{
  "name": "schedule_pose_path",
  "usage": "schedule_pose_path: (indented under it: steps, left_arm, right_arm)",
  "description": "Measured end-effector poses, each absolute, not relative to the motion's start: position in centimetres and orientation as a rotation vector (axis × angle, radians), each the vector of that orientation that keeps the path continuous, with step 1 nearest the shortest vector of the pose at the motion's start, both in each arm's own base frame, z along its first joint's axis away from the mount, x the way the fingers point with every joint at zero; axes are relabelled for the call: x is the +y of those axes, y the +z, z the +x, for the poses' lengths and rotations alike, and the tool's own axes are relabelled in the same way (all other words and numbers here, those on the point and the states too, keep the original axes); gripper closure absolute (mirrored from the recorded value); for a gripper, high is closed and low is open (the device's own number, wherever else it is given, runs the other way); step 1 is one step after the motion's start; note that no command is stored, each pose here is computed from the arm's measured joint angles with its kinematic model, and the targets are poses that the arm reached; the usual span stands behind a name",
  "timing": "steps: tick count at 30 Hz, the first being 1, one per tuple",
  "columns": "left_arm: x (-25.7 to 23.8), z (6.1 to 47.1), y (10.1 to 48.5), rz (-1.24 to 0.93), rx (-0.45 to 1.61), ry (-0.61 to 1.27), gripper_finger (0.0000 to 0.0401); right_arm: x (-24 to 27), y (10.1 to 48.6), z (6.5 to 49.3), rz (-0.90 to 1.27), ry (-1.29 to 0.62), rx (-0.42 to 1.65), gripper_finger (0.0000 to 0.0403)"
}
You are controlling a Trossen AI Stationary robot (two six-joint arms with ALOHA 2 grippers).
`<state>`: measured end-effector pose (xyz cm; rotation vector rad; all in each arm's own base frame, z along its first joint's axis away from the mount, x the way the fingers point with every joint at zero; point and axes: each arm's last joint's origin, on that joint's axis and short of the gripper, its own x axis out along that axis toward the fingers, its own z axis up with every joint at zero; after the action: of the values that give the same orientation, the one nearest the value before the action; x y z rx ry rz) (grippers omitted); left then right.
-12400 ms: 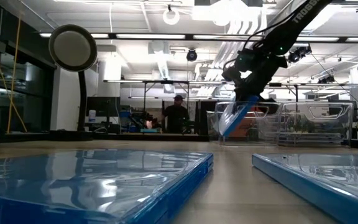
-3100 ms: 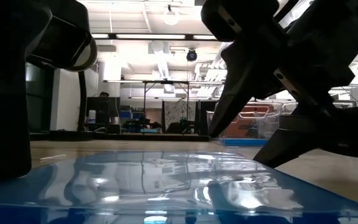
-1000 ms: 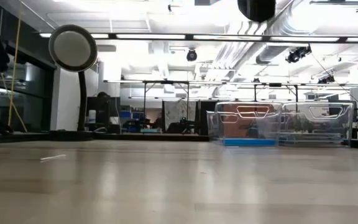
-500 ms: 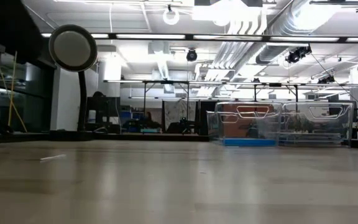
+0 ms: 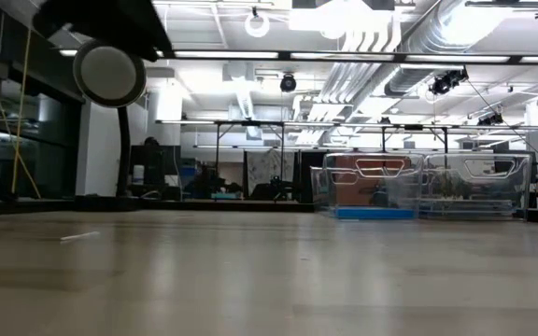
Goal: Pick & place jewel cases by type
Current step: Put the left blue CD case into the left transparent bin
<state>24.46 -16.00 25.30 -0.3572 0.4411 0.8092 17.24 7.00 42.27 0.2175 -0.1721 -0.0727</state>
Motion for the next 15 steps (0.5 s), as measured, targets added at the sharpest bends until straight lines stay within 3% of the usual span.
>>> schedule_pose_path:
  steps: [15]
  left_arm:
    - [-13.0, 24.7, 27.7, -0.301, 0.413, 0.843, 0.0284]
  right_arm:
    - [-1.0, 39.2, 16.4, 0.387, -0.498, 0.081, 0.0402]
